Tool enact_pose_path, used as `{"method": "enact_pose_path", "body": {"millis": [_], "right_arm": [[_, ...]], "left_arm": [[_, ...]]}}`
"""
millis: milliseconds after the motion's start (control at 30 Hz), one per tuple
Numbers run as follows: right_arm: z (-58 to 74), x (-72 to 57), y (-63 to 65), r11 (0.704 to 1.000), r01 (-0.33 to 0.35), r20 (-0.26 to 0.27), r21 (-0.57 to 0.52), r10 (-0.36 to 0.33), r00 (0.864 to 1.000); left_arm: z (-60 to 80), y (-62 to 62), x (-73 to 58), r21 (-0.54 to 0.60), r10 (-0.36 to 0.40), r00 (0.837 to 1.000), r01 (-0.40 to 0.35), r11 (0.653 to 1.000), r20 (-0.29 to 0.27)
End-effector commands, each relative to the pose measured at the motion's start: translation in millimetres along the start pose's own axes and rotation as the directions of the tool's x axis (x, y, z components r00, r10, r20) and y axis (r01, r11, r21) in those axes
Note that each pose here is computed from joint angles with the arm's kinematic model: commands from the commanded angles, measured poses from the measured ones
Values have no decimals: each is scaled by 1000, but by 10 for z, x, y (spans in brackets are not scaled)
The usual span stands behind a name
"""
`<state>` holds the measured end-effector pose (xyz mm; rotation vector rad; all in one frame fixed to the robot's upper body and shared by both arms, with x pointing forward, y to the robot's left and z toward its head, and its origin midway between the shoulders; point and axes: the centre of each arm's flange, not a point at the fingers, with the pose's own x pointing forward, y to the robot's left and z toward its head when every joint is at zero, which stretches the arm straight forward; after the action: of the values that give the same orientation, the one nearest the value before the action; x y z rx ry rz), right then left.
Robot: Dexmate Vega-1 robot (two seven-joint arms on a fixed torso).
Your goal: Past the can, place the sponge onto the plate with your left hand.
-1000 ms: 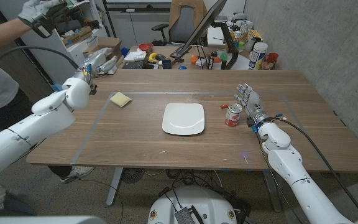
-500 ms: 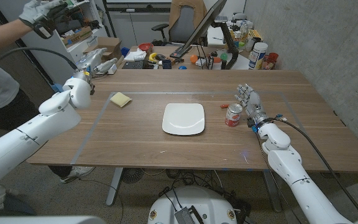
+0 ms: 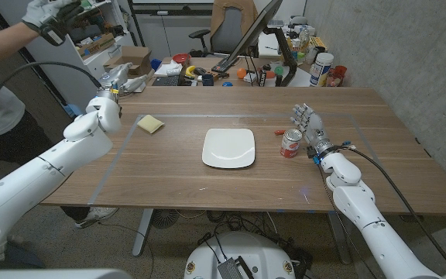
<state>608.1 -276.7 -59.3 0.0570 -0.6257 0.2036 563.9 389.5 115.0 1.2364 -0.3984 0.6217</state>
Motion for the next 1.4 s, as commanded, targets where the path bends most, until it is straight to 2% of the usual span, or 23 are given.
{"method": "enact_pose_path", "body": {"millis": [33, 233, 367, 533, 767, 900, 933, 1200, 1400], "right_arm": [[28, 25, 34, 1000, -26, 13, -14, 26, 1000], [24, 29, 50, 999, -30, 14, -17, 31, 999], [15, 32, 54, 999, -30, 15, -12, 30, 999], [9, 46, 77, 999, -41, 15, -17, 41, 999], [24, 48, 96, 998, -60, 11, -28, 60, 998], [48, 39, 124, 997, -64, 21, -31, 64, 998], [59, 39, 136, 997, -71, 22, -33, 72, 997], [89, 28, 182, 996, -84, 30, -38, 85, 996], [129, 16, 250, 993, -106, 40, -47, 108, 993]], "left_arm": [[70, -143, 161, 44, -60, 998, 61, 997, -25], [98, -269, 240, 76, -84, 996, 86, 993, -28], [109, -299, 260, 79, -95, 995, 97, 992, -31], [161, -359, 297, 143, -139, 990, 142, 980, -27], [175, -400, 307, 162, -134, 991, 137, 977, -32], [161, -513, 316, 207, -155, 987, 161, 965, -45], [154, -548, 318, 191, -177, 983, 185, 964, -55], [136, -697, 279, 190, -194, 980, 200, 961, -51], [105, -837, 308, 225, -240, 968, 250, 942, -71]]}}
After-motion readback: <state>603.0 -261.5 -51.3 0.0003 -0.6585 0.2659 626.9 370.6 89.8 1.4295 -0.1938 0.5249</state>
